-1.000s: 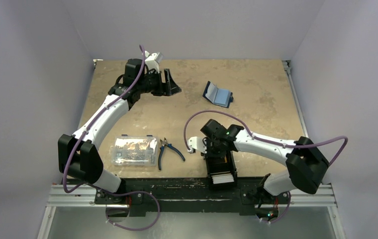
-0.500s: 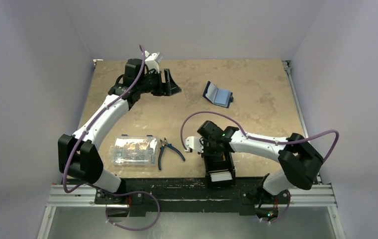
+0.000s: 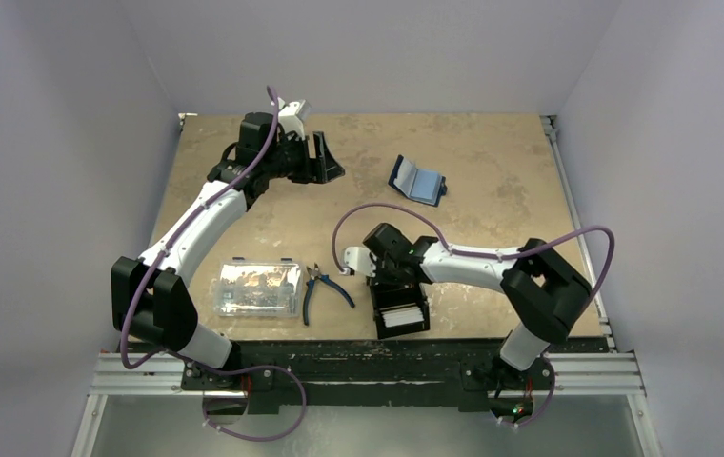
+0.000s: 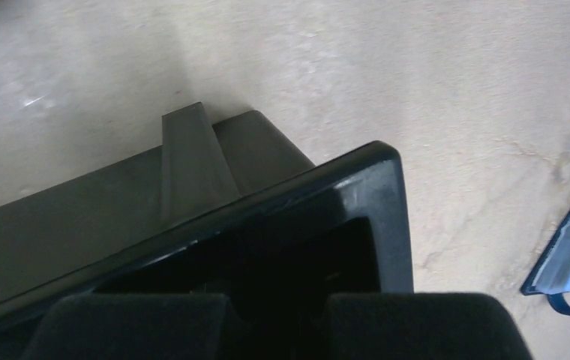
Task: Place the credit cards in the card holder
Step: Pick up the credit card from the storage box.
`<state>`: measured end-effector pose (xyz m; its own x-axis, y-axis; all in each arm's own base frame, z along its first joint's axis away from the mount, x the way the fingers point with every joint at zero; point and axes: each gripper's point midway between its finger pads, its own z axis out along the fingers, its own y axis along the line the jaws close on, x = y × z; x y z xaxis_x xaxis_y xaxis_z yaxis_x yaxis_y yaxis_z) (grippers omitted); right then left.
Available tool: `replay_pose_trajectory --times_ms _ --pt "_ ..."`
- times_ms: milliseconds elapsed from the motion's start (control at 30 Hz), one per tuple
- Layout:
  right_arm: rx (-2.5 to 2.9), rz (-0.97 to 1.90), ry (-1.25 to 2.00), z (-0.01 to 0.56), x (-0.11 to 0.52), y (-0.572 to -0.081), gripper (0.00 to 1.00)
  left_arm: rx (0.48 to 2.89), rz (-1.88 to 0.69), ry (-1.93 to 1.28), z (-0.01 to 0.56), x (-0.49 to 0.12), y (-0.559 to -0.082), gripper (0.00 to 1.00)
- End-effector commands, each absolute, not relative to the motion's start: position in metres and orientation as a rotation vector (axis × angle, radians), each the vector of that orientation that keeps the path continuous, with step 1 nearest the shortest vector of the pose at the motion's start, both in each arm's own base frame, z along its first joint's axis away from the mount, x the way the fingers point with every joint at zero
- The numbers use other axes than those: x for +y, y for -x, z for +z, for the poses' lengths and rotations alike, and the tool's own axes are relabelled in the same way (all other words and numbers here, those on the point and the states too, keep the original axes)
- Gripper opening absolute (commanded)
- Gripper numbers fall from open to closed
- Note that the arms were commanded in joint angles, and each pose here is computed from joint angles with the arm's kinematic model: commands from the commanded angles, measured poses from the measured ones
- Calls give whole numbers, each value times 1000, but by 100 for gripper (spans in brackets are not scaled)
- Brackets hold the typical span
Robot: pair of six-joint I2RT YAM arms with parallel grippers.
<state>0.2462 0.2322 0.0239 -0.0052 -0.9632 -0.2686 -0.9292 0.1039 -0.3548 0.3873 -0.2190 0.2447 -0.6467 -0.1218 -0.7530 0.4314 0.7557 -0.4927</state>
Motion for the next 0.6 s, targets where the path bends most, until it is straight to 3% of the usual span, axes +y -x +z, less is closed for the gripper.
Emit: replay_pose_trajectory --times_ms 0,200,433,567 --pt "1972 -187 1723 32 233 -276 10 2058 -817 -252 262 -214 -391 69" --pt "1978 -152 1704 56 232 -273 23 2055 -820 -252 263 -214 -392 69" --pt "1848 251 1850 98 243 -215 56 2048 -834 -252 266 -214 -390 69" --pt "1847 481 1938 96 236 -181 81 2039 -839 -255 269 -214 -389 69"
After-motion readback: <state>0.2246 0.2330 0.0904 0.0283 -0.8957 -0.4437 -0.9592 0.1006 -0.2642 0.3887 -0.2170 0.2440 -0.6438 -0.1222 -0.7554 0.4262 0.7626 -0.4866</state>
